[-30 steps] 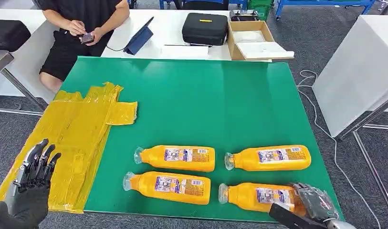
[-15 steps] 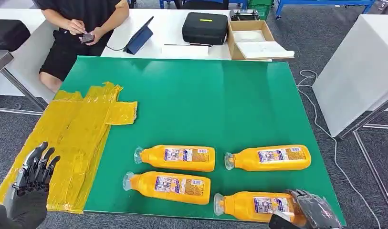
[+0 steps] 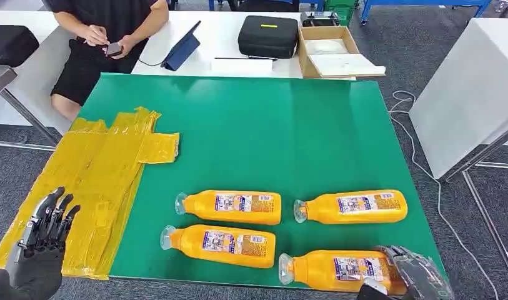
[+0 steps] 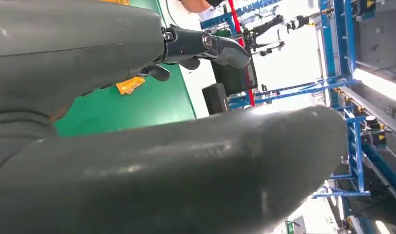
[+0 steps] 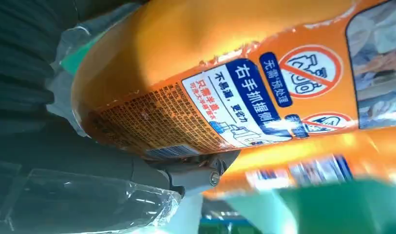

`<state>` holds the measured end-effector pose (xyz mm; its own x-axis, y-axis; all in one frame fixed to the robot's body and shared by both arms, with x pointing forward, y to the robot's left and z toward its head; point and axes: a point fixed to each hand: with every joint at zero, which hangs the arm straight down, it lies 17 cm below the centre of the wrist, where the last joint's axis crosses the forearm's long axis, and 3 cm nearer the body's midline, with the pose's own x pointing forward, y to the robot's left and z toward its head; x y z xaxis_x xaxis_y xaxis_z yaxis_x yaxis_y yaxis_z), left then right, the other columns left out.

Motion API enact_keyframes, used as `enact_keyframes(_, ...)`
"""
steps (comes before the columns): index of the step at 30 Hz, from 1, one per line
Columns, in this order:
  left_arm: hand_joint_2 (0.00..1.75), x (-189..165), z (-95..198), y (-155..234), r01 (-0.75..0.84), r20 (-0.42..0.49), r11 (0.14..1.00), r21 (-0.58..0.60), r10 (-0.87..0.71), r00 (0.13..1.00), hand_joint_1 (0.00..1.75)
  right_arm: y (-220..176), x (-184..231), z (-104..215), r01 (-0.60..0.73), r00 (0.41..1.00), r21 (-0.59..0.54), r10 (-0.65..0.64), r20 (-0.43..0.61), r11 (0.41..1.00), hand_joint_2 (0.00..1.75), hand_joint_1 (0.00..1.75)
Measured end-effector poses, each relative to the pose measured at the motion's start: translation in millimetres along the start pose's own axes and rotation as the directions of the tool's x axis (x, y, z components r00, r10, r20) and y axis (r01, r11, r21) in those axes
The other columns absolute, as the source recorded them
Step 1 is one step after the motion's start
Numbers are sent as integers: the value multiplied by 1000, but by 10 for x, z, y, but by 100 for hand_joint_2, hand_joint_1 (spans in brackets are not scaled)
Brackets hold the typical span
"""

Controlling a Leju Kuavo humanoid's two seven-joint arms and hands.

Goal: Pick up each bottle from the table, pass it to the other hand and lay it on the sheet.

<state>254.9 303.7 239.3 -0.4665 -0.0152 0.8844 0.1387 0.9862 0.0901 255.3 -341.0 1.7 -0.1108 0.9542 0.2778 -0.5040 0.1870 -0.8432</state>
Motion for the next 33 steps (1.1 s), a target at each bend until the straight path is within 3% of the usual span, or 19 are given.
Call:
enact_keyframes(9, 0, -5, -32, -54, 7, 6, 1000, -17, -6, 1000, 0, -727, 324, 247, 9, 995, -190, 10, 100, 982, 175, 175)
enact_keyframes(15, 0, -8, -51, -60, 13, 11, 1000, -19, -13, 1000, 0, -844, 373, 281, 9, 993, -206, 16, 118, 978, 175, 175)
enact_keyframes(17, 0, -8, -91, -64, 12, 19, 1000, -8, -12, 1000, 0, -1081, 423, 365, 19, 988, -261, 21, 150, 965, 175, 175)
enact_keyframes(18, 0, -4, -84, -85, 6, 21, 1000, -15, -5, 1000, 0, -1283, 416, 449, 44, 984, -318, 14, 176, 947, 175, 175)
enact_keyframes(21, 0, -11, -51, -121, -6, 25, 1000, -31, 7, 1000, 0, -1457, 308, 554, 93, 979, -354, -22, 200, 931, 175, 175)
enact_keyframes(33, 0, -134, -43, -298, -61, 25, 996, -58, 63, 998, 0, -1767, 58, 745, 261, 959, -415, -185, 214, 871, 175, 175)
